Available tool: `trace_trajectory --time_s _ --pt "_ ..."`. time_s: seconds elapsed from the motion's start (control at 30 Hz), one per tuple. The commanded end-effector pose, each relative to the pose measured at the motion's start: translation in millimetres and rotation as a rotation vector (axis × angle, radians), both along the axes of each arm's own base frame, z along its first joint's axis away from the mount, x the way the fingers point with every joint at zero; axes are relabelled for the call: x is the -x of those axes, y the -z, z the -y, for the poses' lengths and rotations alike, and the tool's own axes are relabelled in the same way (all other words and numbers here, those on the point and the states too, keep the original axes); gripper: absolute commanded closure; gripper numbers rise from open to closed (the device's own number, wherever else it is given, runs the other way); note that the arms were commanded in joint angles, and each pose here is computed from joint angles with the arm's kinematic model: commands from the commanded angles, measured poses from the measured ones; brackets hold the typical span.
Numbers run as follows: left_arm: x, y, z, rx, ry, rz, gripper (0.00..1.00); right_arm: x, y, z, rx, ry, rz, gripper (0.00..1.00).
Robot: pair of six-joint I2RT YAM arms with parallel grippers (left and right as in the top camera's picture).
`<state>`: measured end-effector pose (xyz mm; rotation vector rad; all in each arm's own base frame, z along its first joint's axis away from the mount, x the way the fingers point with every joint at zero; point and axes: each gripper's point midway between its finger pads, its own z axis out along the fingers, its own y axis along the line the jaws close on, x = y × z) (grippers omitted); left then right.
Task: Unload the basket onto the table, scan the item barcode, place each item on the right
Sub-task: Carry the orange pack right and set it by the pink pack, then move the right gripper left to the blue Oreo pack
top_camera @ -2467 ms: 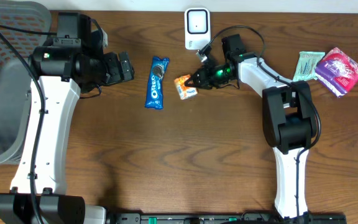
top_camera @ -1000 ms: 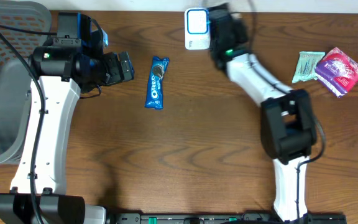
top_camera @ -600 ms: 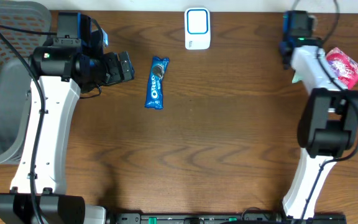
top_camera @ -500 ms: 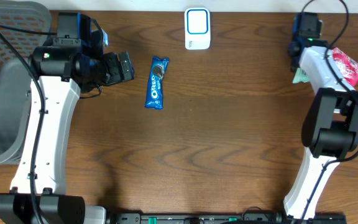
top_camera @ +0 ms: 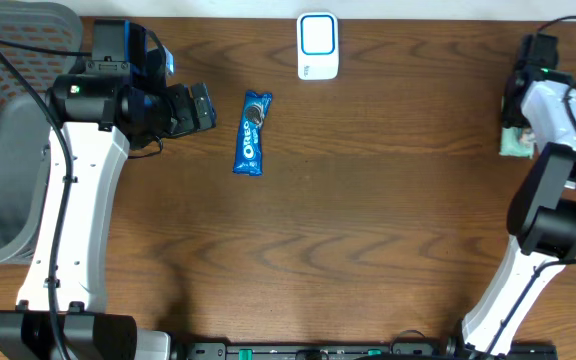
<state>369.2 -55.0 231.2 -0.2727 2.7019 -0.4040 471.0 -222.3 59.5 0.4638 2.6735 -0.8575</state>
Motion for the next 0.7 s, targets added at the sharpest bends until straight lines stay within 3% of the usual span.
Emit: trace_trajectory --time_s 0.0,0.03,0.1,0.27,0.5,0.67 --pt "-0.2 2.1 -2.4 -0.014 0.005 -0.002 0.02 1.5 -20.8 10.3 0.014 0.017 0.036 0.59" --pt "-0.2 2.1 -2.4 -0.014 0.005 -0.002 0.02 1.5 -21.0 10.5 0.014 0.018 0.037 0.48" --pt "-0.2 2.1 -2.4 -0.014 0.005 -0.002 0.02 1.1 -21.1 10.1 0.014 0.017 0.038 0.4" --pt "-0.2 2.1 -2.4 -0.014 0.005 -0.002 0.02 -1.6 -29.4 5.8 0.011 0.031 0.073 0.01" --pt "-0.3 1.9 -2.4 -0.014 0.005 -0.001 0.02 -27.4 -80.0 -44.8 -0.174 -0.062 0.285 0.01" --pt "-0.3 2.0 -2.4 -0.014 0.005 -0.001 0.02 -47.4 -135.0 -129.0 -0.468 -0.309 0.454 0.01"
